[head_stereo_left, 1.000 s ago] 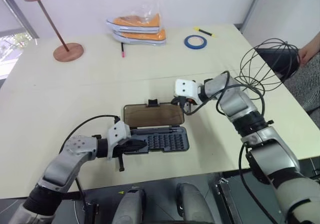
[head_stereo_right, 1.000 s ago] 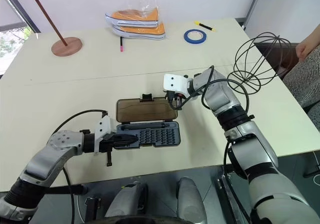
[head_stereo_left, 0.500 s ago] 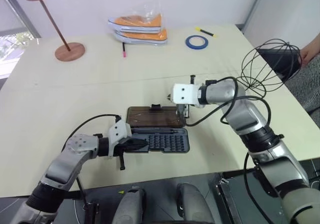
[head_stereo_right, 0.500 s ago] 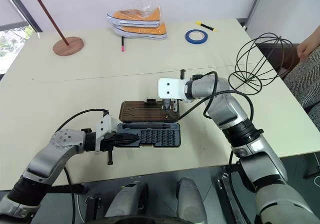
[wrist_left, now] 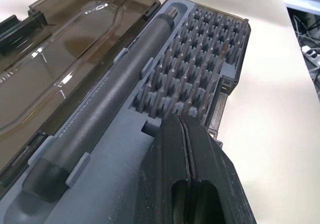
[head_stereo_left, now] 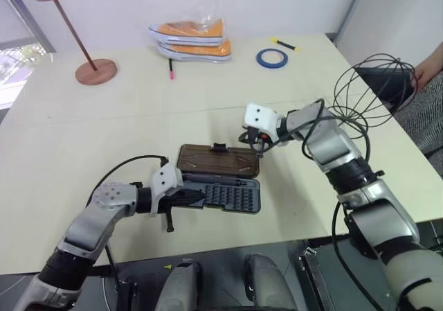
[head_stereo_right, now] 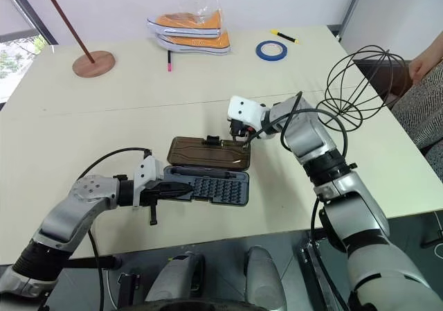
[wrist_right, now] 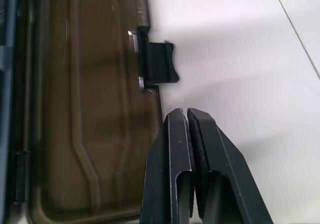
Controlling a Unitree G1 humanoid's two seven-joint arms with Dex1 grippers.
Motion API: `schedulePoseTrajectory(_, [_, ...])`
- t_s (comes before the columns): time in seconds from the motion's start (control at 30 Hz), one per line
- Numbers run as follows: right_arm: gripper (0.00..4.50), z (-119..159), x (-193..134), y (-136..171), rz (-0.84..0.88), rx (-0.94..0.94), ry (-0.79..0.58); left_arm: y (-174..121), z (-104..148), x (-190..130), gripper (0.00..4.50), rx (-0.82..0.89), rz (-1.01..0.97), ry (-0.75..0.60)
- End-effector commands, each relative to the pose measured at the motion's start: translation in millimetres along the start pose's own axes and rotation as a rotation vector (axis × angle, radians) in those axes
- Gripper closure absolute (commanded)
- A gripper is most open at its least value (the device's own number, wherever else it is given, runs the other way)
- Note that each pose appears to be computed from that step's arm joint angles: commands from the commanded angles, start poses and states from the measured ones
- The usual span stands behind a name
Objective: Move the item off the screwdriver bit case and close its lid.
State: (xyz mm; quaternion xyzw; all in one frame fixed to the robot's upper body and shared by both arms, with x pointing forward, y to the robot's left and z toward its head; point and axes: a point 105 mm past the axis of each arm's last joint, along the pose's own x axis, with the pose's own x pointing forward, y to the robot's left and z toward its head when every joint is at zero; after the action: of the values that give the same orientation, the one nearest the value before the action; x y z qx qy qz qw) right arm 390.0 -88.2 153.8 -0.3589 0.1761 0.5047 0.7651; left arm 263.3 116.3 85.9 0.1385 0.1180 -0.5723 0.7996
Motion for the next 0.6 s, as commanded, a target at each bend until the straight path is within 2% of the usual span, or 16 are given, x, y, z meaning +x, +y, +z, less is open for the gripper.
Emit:
schedulePoseTrajectory(0.03, [4.44, 3, -3, -8, 0.026, 0.039, -0.023, -2, -2, -1, 4.5, 0.01, 0.015, -0.003])
schedulePoseTrajectory(0.1, [4.44, 0, -2, -10, 0.036, 0.05, -0.015, -3, -3, -1, 4.5, 0.007, 0.021, -0.006])
schedulePoseTrajectory(0.13, [3.89, -2, -1, -11, 0.035, 0.045, -0.007, -4, -4, -2, 4.5, 0.006, 0.023, -0.006])
schedulePoseTrajectory(0.17, [3.63, -3, 0, -12, 0.034, 0.039, 0.0, -4, -4, -2, 4.5, 0.004, 0.026, -0.007])
schedulePoseTrajectory(0.3, [1.61, -10, 3, -11, 0.047, 0.012, 0.022, -7, -3, -1, 4.5, 0.002, 0.033, -0.011])
schedulePoseTrajectory(0.6, [1.61, -17, 11, -10, 0.063, 0.025, 0.036, -3, 4, -2, 4.5, 0.009, 0.041, -0.014])
